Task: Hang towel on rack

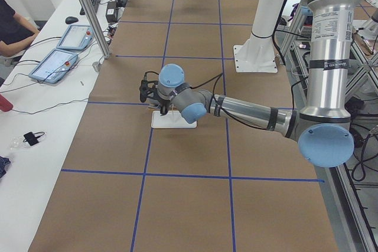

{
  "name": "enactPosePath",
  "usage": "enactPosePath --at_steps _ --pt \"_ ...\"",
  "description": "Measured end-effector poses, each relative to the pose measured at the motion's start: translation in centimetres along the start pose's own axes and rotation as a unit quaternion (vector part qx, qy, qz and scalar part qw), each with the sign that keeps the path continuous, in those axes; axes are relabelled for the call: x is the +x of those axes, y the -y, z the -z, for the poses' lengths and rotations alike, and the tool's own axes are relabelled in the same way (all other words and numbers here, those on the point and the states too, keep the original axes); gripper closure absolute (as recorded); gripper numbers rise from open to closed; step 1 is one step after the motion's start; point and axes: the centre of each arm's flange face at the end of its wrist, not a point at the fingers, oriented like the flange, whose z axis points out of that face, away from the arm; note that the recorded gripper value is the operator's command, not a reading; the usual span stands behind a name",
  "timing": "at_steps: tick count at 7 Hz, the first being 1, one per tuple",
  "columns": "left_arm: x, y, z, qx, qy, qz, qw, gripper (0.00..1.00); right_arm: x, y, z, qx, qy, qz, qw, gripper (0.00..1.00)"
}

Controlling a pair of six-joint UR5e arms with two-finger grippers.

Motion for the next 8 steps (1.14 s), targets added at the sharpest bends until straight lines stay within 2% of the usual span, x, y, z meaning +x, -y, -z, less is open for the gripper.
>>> enactPosePath --at_steps 3,4,5,8 --pt "-3.2 -2.2 -0.4 0.007 0.024 -0.003 0.9997 1.0 3.7 -3.1 -1.5 -0.016 0.026 -0.03 0.9991 0.0" --pt "-3.4 -1.9 -0.9 0.004 0.026 -0.001 0.9997 0.62 4.2 -3.5 -1.7 -0.019 0.029 -0.035 0.9988 0.0" --pt "-2.9 -1.1 -1.5 -0.003 0.025 0.003 0.9997 0.03 4.5 -3.8 -1.8 -0.02 0.03 -0.039 0.9986 0.0" --pt "-0.5 1.5 -2.0 -0.013 0.024 0.008 0.9996 0.02 5.8 -4.9 -2.1 -0.024 0.033 -0.051 0.9979 0.0"
